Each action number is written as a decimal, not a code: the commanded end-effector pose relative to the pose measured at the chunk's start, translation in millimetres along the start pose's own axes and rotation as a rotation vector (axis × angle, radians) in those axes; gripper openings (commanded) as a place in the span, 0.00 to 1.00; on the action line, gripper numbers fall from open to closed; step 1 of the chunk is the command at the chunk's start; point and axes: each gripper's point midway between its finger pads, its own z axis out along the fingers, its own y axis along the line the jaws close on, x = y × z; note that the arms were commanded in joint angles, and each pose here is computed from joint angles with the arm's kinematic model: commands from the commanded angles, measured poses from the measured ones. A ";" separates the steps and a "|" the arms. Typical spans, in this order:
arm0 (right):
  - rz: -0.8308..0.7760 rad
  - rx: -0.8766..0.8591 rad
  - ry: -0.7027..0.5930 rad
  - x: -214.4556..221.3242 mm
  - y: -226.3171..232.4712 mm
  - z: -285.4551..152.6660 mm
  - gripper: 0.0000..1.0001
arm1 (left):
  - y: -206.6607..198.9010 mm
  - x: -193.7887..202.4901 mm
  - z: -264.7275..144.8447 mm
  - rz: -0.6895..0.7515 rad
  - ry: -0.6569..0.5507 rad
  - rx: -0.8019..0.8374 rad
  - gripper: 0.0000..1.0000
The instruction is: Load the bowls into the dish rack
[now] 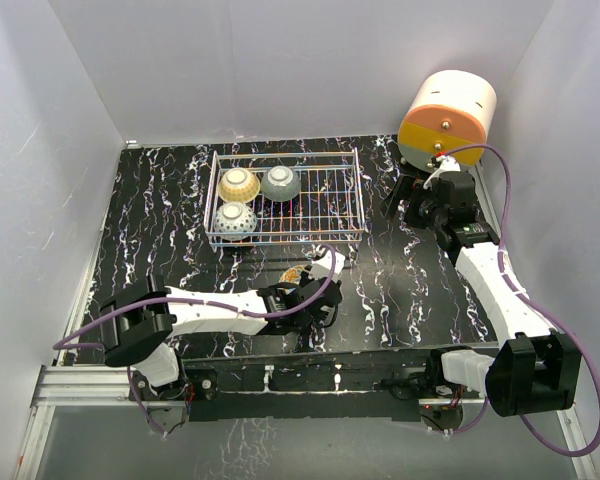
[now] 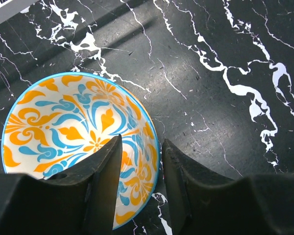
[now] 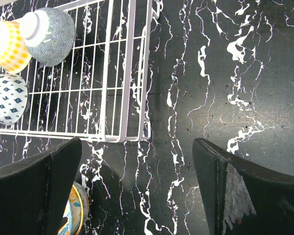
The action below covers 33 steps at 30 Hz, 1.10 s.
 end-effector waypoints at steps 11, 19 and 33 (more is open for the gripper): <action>-0.023 -0.027 -0.083 -19.6 5.8 -5.8 1.00 | 3.5 -9.2 0.4 -0.005 -0.024 -0.040 0.36; -0.023 -0.029 -0.088 -20.5 6.5 -7.5 1.00 | 2.8 -3.0 5.7 0.011 -0.021 -0.039 0.36; -0.021 -0.028 -0.091 -21.2 5.9 -7.9 1.00 | 9.8 -16.1 -2.7 0.008 -0.053 -0.062 0.00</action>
